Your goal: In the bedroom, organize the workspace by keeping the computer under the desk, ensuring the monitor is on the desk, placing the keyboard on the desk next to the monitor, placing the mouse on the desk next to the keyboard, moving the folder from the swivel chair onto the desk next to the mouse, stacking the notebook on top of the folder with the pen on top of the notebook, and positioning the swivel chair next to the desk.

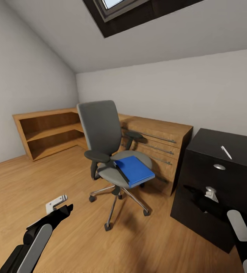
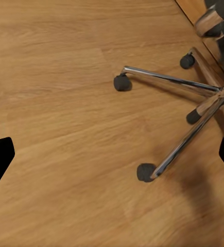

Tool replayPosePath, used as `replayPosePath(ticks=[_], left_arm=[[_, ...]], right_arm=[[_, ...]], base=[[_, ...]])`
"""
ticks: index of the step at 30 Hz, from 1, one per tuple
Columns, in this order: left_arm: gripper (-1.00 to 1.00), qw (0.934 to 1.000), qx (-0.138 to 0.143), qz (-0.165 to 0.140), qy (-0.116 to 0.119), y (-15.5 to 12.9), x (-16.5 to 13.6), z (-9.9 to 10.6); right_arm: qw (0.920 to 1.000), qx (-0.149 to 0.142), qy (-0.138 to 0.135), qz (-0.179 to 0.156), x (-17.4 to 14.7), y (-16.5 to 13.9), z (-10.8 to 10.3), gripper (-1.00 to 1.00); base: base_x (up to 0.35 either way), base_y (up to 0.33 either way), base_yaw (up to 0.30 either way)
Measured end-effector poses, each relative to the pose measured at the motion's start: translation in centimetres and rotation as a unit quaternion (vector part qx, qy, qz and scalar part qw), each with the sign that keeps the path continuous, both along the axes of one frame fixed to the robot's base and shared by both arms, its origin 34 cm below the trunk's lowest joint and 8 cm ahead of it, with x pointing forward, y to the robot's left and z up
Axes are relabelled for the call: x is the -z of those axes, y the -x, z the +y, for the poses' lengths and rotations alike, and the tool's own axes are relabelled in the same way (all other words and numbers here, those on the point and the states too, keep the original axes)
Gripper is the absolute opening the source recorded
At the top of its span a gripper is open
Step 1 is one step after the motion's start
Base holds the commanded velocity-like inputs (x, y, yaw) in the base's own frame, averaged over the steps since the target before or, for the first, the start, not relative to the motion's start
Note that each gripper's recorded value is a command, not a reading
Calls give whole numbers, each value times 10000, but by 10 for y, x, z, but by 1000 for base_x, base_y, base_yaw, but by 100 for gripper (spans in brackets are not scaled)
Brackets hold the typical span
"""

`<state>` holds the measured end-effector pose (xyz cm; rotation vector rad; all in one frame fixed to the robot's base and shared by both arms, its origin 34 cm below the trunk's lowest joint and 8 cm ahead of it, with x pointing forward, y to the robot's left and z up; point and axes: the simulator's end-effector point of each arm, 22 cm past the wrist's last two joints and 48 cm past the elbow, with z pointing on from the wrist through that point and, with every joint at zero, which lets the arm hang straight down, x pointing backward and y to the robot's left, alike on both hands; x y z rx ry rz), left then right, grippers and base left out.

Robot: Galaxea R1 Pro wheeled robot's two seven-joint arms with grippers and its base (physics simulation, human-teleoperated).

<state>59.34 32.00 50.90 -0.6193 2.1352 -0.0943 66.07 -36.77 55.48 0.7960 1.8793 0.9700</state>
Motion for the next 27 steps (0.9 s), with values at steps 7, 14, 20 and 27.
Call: replayPosePath(ticks=[7,14,20,27], left_arm=[[100,10000,0,60,0,3,16,0],[100,10000,27,76,-4,3,17,-2],[100,9999,60,97,-4,3,18,-4],[100,9999,77,101,-13,3,18,-6]], right_arm=[[10000,-9,-14,38,15,2,1,100],[9994,-13,-292,-167,1,-2,8,100],[9954,16,-831,-470,-21,-7,14,100],[9866,59,-1457,-726,-40,-11,22,100]], base=[[0,0,0],[0,0,0],[0,0,0],[0,0,0]])
